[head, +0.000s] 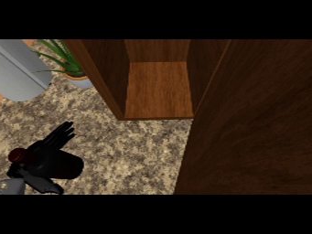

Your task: Pick up the wine, place it into the cabinet and close the cabinet

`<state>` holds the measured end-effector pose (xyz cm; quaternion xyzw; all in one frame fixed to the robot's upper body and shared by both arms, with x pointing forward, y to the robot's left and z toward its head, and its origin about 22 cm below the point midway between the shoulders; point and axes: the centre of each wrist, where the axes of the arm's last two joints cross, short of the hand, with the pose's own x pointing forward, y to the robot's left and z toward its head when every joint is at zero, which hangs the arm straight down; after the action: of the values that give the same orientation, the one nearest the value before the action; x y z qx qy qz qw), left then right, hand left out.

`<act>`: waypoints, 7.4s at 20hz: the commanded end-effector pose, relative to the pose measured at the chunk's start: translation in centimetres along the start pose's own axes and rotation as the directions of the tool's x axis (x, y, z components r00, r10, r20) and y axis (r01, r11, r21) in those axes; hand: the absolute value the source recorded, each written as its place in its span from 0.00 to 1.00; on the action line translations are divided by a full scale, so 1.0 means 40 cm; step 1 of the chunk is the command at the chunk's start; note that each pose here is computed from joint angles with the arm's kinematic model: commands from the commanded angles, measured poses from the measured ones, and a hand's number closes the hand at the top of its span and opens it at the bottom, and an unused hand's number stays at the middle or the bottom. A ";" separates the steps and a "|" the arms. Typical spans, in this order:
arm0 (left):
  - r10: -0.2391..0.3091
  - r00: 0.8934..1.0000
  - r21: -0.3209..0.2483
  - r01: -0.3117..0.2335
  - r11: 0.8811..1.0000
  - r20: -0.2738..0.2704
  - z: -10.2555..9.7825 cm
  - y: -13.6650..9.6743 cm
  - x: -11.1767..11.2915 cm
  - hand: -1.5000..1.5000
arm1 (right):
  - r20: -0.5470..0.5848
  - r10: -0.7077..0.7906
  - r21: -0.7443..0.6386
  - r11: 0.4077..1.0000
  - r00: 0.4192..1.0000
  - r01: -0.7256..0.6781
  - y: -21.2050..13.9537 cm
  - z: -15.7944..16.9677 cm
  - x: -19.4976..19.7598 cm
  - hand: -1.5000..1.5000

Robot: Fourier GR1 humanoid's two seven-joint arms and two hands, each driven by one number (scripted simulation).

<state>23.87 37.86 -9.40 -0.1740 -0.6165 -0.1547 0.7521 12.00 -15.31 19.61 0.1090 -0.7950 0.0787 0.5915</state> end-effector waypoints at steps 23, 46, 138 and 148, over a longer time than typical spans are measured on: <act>0.028 0.953 0.117 -0.066 0.991 0.303 -0.038 -0.114 -0.085 1.00 | 0.082 0.015 -0.041 0.999 0.996 -0.012 -0.030 0.067 0.054 0.00; 0.126 0.903 0.088 -0.177 0.980 0.411 -0.126 -0.440 0.106 1.00 | 0.087 0.016 -0.048 0.999 0.996 -0.011 -0.040 0.104 0.057 0.00; -0.395 0.906 0.643 0.211 0.736 0.154 -0.647 -0.340 0.403 0.00 | 0.141 -0.026 0.044 0.999 0.990 0.020 -0.050 0.138 -0.018 0.00; -0.204 0.902 0.492 -0.011 0.870 0.381 -0.666 -0.349 0.472 1.00 | 0.154 -0.006 0.030 1.000 0.988 0.002 -0.056 0.139 -0.022 0.00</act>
<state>44.26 12.80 4.69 0.0641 -0.7773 -0.0114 0.6258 9.36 -18.38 14.74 0.0918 -0.8344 0.1035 0.5335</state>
